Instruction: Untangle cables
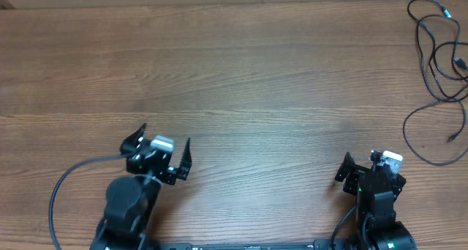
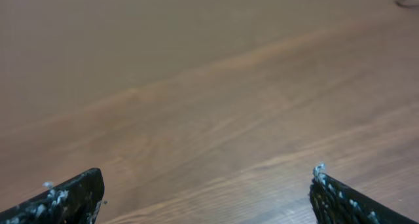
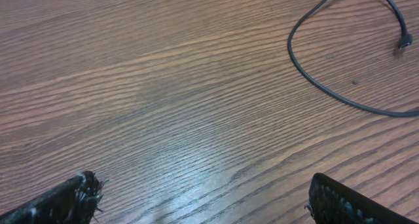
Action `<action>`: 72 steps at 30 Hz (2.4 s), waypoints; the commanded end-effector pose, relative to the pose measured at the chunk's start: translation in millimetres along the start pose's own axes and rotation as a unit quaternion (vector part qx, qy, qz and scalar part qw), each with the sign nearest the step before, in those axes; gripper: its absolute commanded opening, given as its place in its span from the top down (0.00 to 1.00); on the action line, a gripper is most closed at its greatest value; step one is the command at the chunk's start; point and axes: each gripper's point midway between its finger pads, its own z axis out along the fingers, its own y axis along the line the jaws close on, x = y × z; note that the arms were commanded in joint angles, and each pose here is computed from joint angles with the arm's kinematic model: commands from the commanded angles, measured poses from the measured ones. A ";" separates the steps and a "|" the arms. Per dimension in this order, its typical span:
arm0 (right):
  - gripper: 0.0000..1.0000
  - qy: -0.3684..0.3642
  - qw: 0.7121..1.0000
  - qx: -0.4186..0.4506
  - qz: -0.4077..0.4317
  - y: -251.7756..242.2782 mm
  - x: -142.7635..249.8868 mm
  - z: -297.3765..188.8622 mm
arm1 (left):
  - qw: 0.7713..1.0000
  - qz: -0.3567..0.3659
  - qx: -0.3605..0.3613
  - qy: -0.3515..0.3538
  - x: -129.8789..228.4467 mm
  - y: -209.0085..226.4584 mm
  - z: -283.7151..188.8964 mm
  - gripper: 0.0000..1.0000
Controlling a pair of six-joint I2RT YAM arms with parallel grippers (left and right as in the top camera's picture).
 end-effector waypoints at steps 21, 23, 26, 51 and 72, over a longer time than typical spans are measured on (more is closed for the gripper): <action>0.00 0.007 1.000 0.002 -0.001 -1.0 4.9 0.4 | 0.993 -0.026 -0.108 -0.040 61.3 42.9 -6.5 0.00; 0.00 0.007 1.000 0.002 -0.001 -1.0 4.8 0.4 | 0.992 -0.026 -0.118 -0.040 61.5 47.6 -7.7 0.00; 0.00 0.007 1.000 0.002 -0.001 -1.0 4.8 0.4 | 0.990 -0.041 -0.128 -0.040 62.6 52.7 -8.9 0.00; 0.00 0.007 1.000 0.002 -0.001 -1.0 4.8 0.4 | 0.967 -0.169 -0.184 -0.057 65.4 73.8 -15.6 0.01; 0.00 0.002 1.000 -0.001 0.000 -0.2 3.1 -0.5 | 0.967 -0.169 -0.184 -0.057 65.5 73.8 -15.6 0.00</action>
